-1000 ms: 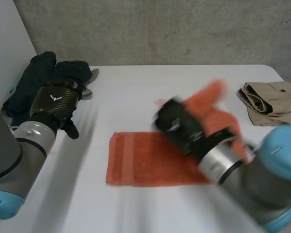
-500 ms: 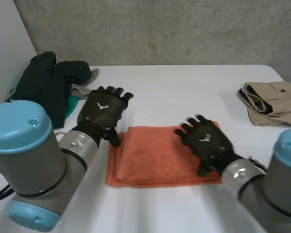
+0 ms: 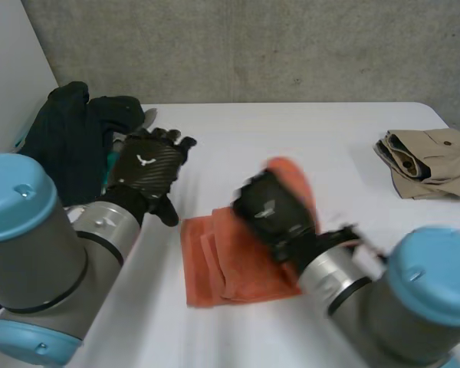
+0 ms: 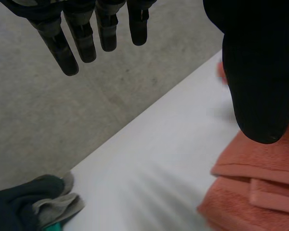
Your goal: Fold the laundry.
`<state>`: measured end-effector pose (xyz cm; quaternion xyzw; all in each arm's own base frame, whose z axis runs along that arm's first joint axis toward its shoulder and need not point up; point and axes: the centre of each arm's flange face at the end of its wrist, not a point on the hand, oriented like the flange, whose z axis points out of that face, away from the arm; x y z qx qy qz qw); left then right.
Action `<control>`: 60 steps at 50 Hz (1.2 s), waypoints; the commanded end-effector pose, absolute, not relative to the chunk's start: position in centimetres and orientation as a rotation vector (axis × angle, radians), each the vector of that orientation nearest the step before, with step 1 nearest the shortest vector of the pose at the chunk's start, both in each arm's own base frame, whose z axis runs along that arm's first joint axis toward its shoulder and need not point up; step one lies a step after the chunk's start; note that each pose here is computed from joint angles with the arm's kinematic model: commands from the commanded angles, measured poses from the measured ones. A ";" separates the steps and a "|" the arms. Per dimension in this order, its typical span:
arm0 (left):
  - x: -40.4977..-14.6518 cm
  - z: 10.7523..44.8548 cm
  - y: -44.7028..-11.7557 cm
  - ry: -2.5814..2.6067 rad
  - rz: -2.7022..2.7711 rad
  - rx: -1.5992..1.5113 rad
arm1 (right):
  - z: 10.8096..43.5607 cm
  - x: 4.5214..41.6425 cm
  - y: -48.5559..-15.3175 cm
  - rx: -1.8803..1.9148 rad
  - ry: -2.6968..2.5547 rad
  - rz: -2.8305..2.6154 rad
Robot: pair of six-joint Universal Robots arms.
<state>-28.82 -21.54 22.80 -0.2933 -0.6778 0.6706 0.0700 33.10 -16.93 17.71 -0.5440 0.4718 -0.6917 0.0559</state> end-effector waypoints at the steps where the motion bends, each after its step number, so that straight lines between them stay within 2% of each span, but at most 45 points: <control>1: -27.6 22.7 -22.3 -2.083 2.018 -0.823 | 12.7 36.4 -11.4 -1.799 1.286 -1.806; 6: -27.7 22.7 -22.3 -2.082 1.993 -0.763 | 12.8 36.3 -11.6 -1.718 1.355 -1.756; 8: -27.7 22.9 -22.4 -2.076 1.990 -0.740 | 14.6 35.7 -13.3 -1.586 1.432 -1.796; 11: -28.0 23.3 -22.4 -2.053 1.985 -0.704 | 19.1 33.2 -17.5 -1.290 1.559 -1.909; 14: -28.7 23.9 -22.3 -2.018 1.983 -0.695 | 21.0 31.2 -19.6 -1.091 1.644 -1.906; 18: -31.1 23.6 -20.8 -1.959 1.926 -0.746 | 21.1 28.7 -21.6 -0.892 1.853 -1.757; 23: -34.8 21.6 -18.4 -1.966 1.818 -0.844 | 21.2 27.9 -22.6 -0.809 1.991 -1.655; 30: -36.6 18.3 -18.4 -2.109 1.750 -0.893 | 18.6 27.3 -24.8 -0.742 2.217 -1.528; 35: -35.9 16.1 -18.7 -2.256 1.690 -0.922 | 17.2 27.7 -24.9 -0.767 2.267 -1.409; 40: -34.7 15.2 -18.7 -2.349 1.642 -0.947 | 16.7 28.3 -24.7 -0.800 2.255 -1.333; 47: -32.3 13.7 -19.4 -2.473 1.572 -0.971 | 14.3 28.8 -24.7 -0.839 2.286 -1.253; 51: -31.9 13.3 -19.2 -2.488 1.553 -1.006 | 13.5 29.3 -24.5 -0.909 2.288 -1.247; 57: -32.1 14.9 -19.0 -2.436 1.606 -0.992 | 13.7 28.9 -24.9 -1.055 2.304 -1.338; 60: -32.3 17.2 -19.0 -2.374 1.674 -0.952 | 14.8 28.8 -24.9 -1.098 2.303 -1.422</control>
